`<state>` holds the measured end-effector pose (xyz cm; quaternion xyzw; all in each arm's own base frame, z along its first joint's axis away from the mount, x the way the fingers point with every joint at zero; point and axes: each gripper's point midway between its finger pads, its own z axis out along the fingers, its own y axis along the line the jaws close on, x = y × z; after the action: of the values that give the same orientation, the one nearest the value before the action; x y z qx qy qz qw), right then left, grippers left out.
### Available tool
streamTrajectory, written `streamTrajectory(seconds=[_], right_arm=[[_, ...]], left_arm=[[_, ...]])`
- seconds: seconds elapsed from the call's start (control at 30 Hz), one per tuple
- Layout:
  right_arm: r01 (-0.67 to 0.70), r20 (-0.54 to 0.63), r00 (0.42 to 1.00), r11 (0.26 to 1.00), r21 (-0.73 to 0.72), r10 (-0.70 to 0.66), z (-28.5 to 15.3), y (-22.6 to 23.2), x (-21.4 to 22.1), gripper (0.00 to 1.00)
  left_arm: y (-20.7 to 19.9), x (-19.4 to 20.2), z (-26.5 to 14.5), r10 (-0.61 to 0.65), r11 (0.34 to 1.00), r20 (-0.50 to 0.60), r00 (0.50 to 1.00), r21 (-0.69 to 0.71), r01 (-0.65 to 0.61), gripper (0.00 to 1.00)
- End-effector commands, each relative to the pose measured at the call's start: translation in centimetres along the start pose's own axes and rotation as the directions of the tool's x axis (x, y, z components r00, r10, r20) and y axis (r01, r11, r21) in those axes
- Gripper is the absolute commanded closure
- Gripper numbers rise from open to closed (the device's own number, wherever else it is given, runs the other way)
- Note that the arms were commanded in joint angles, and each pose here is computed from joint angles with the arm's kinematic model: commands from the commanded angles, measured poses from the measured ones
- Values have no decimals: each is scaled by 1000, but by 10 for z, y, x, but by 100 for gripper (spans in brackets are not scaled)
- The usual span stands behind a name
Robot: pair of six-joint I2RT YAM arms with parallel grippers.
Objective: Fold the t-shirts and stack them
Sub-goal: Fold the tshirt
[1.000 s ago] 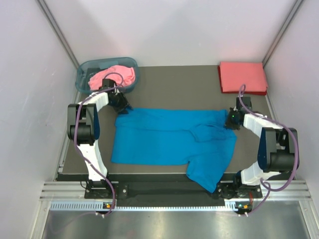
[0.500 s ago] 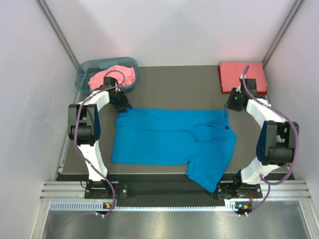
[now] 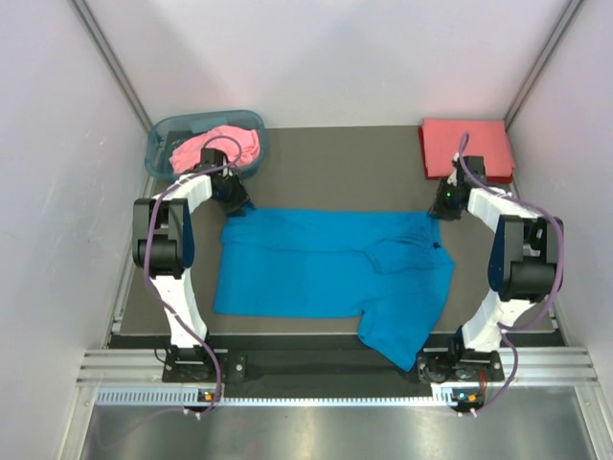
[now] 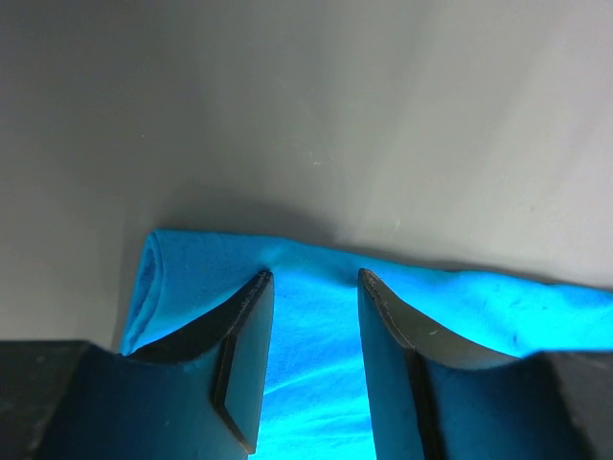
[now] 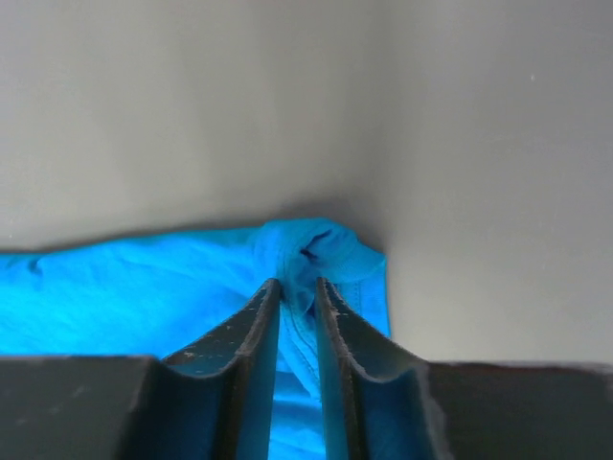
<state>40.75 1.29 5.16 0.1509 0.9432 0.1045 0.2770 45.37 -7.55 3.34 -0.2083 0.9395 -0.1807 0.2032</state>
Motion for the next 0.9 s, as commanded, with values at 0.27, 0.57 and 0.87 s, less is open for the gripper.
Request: streamTrajectory(seconds=[0.27,0.57,0.87], right_arm=[[-84,157,985,995,45,76,-10,-26,-23,100],[-227,268,928,963,-148,260,-17,-44,-23,100],[-191,266,929,949,-252,258,-22,-34,-28,91]], left_arm=[[49,10,27,-23,977,-12,1000,-211,20,54],[58,11,28,-27,969,-11,1000,-247,23,54],[53,11,27,-30,974,-12,999,-227,26,54]])
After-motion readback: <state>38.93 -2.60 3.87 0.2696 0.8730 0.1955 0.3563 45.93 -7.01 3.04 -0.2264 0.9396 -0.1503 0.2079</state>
